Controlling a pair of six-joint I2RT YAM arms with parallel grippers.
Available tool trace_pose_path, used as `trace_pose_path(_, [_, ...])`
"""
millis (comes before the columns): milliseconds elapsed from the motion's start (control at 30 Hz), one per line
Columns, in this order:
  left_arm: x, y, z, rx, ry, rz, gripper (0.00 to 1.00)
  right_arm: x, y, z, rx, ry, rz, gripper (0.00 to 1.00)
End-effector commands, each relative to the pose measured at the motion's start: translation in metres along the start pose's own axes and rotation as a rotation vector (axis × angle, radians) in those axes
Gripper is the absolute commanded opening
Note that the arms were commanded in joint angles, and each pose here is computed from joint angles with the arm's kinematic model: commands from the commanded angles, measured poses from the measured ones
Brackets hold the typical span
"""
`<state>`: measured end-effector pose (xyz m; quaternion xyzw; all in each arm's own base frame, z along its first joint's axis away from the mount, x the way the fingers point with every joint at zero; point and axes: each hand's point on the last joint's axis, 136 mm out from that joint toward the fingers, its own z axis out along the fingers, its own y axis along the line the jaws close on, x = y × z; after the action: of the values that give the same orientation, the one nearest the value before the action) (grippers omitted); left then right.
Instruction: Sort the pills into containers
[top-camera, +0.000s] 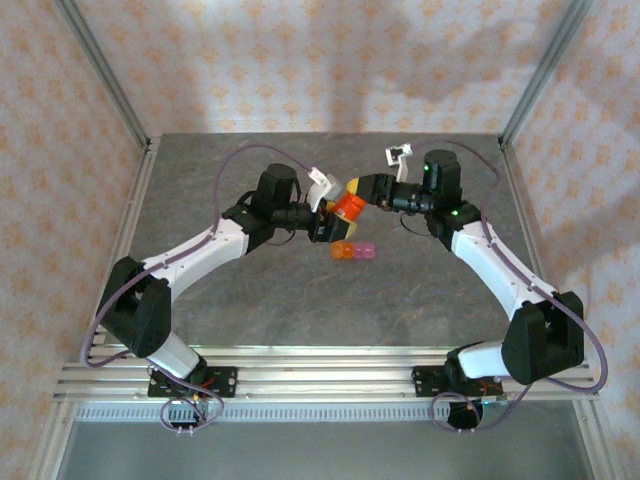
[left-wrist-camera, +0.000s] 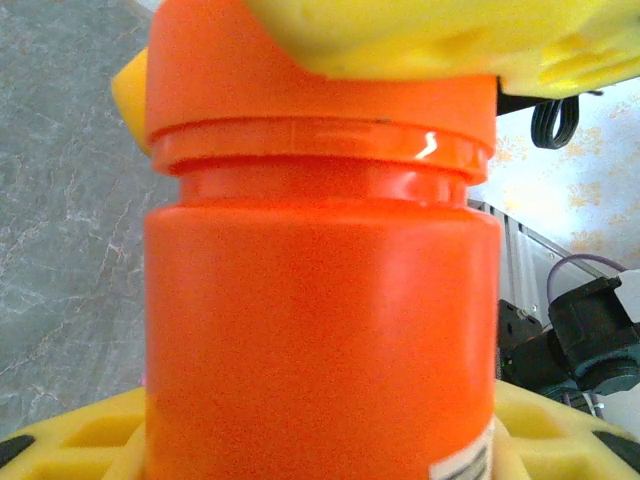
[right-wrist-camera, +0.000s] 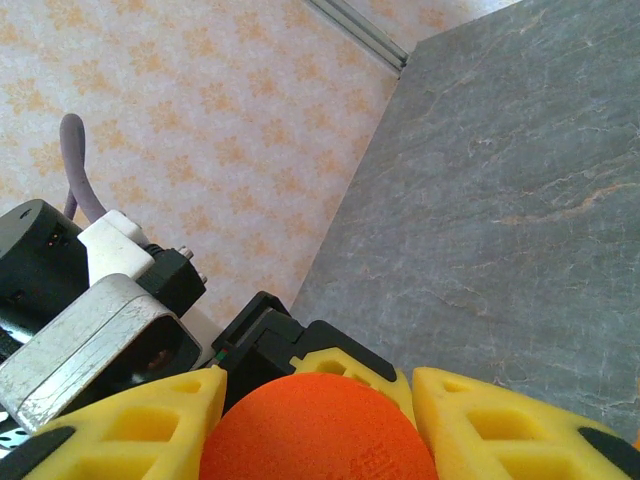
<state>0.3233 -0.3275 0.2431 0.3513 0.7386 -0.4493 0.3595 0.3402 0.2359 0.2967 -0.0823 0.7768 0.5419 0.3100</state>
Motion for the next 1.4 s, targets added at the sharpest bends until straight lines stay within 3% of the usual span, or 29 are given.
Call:
trace_pose_path(0, [-0.014,-0.003,-0.013,-0.018,-0.033,0.021,0.00,-0.037,-0.002,-0.020,0.046,-0.141,-0.036,0.27])
trace_pose_path(167, [-0.018,0.015,-0.014,-0.121,-0.033,0.050,0.00,-0.028,0.001,-0.017,0.052,-0.127,0.028,0.39])
trace_pose_path(233, [-0.019,0.020,-0.014,-0.150,-0.031,0.057,0.00,-0.025,0.004,-0.015,0.064,-0.122,0.041,0.59])
trace_pose_path(300, [-0.019,0.026,-0.014,-0.180,-0.023,0.066,0.00,-0.026,0.004,-0.018,0.085,-0.134,0.057,0.70])
trace_pose_path(433, [-0.018,0.038,-0.015,-0.241,0.002,0.090,0.00,-0.030,-0.003,-0.025,0.169,-0.164,0.097,0.80])
trace_pose_path(633, [-0.011,0.051,-0.017,-0.334,0.049,0.145,0.00,-0.029,-0.023,-0.025,0.242,-0.182,0.219,0.84])
trace_pose_path(900, [0.007,0.051,-0.007,-0.361,0.174,0.224,0.00,-0.019,-0.026,-0.006,0.231,-0.166,0.268,0.85])
trace_pose_path(1367, [0.003,0.045,0.000,-0.353,0.162,0.240,0.00,0.002,-0.040,0.022,0.229,-0.111,0.319,0.78])
